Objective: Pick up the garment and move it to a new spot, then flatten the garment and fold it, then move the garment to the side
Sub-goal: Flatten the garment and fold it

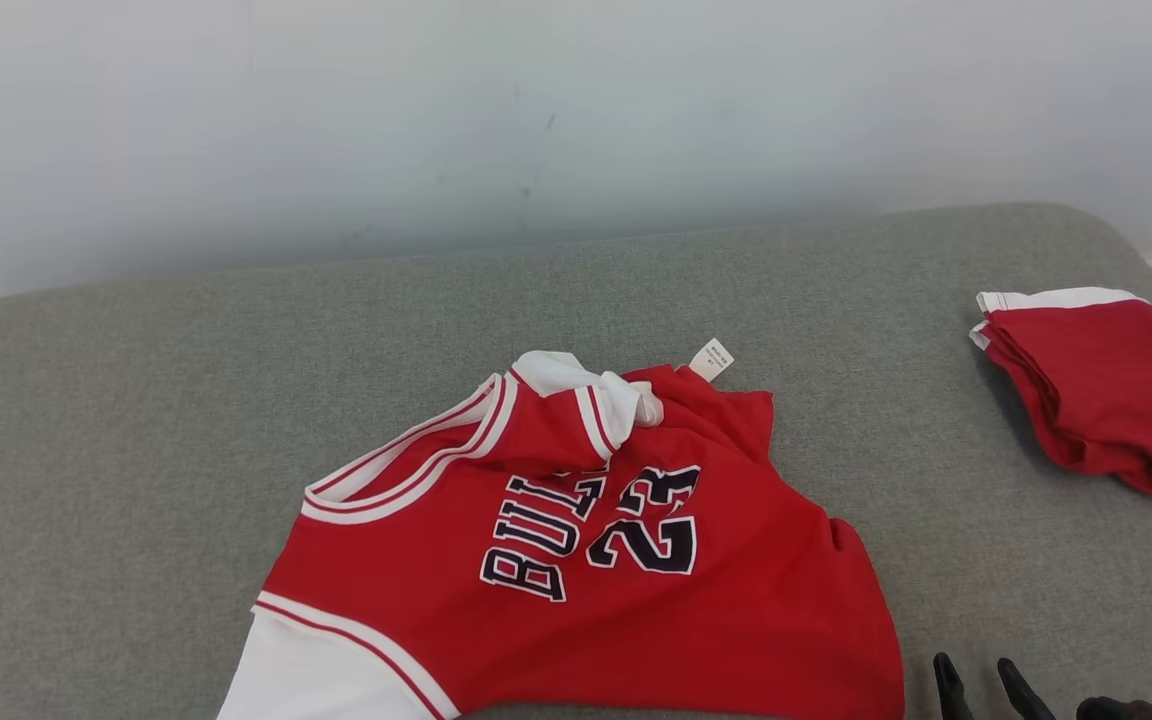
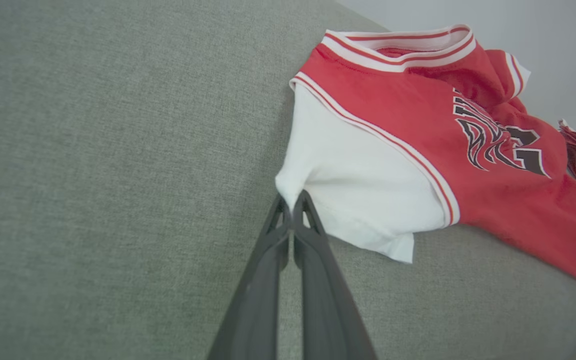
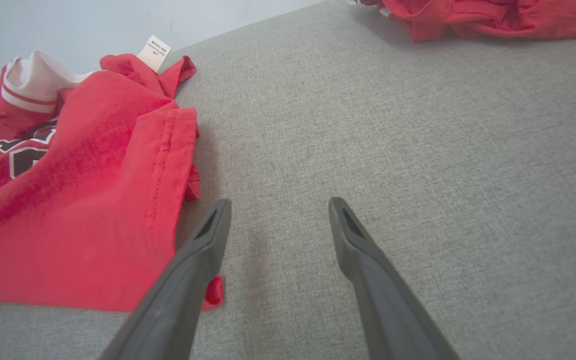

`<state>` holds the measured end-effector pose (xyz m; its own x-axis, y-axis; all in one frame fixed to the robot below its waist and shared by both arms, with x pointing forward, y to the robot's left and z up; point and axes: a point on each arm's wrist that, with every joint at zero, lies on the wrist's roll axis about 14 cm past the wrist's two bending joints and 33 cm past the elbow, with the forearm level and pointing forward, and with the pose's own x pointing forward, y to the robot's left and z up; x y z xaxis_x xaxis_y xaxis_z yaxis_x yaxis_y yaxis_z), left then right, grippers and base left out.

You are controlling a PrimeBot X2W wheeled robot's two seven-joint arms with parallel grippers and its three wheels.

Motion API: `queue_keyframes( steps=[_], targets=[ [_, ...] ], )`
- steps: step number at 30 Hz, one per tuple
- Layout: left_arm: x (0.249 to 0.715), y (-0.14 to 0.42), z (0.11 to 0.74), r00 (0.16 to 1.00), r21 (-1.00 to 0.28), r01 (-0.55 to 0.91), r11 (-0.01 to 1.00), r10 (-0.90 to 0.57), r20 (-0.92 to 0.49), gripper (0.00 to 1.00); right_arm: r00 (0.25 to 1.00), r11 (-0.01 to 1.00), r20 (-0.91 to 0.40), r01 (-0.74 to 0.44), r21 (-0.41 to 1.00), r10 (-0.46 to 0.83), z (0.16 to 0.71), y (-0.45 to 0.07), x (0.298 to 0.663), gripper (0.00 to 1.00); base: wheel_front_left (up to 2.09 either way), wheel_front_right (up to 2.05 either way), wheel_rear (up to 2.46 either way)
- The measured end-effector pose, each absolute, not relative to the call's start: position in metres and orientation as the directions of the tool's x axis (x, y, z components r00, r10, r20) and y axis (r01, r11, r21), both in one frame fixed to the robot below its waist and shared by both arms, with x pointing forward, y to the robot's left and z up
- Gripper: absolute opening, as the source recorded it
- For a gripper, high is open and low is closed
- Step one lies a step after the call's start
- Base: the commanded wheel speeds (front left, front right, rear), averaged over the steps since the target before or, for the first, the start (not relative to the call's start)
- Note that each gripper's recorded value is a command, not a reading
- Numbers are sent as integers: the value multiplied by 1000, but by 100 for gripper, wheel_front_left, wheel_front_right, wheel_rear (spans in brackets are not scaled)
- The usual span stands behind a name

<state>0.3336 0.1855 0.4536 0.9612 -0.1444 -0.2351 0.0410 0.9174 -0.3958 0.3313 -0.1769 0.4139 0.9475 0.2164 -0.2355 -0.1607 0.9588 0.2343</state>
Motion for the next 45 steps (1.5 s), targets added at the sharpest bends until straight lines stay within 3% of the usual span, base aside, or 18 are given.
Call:
queue_keyframes(
  steps=[7,8,9,10,11,26,39,40,41,42,44,45],
  targets=[
    [324,186,452,964,-401,10,916,-114,-238,0,950,958,-228,-157,238,212,416,-176,328,100,0,0,0],
    [324,187,452,967,-399,6,917,-107,-232,26,951,958,-226,-157,238,212,416,-176,328,100,0,0,0],
    [324,187,452,967,-396,2,918,-102,-232,42,951,958,-223,-157,238,212,417,-176,328,100,0,0,0],
    [325,186,453,969,-395,2,919,-100,-227,80,952,959,-221,-159,237,212,418,-176,328,100,0,0,0],
    [325,186,453,970,-395,1,919,-97,-224,100,953,959,-216,-160,236,212,419,-176,327,100,0,0,0],
    [328,181,455,976,-315,38,948,-102,-191,100,947,941,-126,-267,207,297,449,-158,308,100,0,0,0],
    [324,181,413,937,-135,18,991,-64,-344,100,942,940,-147,-270,208,303,442,-155,296,100,0,0,0],
    [325,181,411,935,-135,14,991,-61,-350,95,941,940,-150,-270,209,303,441,-155,295,100,0,0,0],
    [324,179,407,929,-138,14,990,-64,-364,68,941,941,-151,-269,208,302,441,-155,295,100,0,0,0],
    [323,177,405,925,-141,14,990,-67,-374,48,941,941,-152,-268,206,301,441,-156,294,100,0,0,0],
    [324,176,402,920,-147,15,989,-71,-386,35,942,942,-155,-264,207,298,441,-158,294,100,0,0,0],
    [325,175,402,919,-153,16,988,-74,-386,35,942,942,-156,-263,206,297,440,-159,294,100,0,0,0]
  ],
)
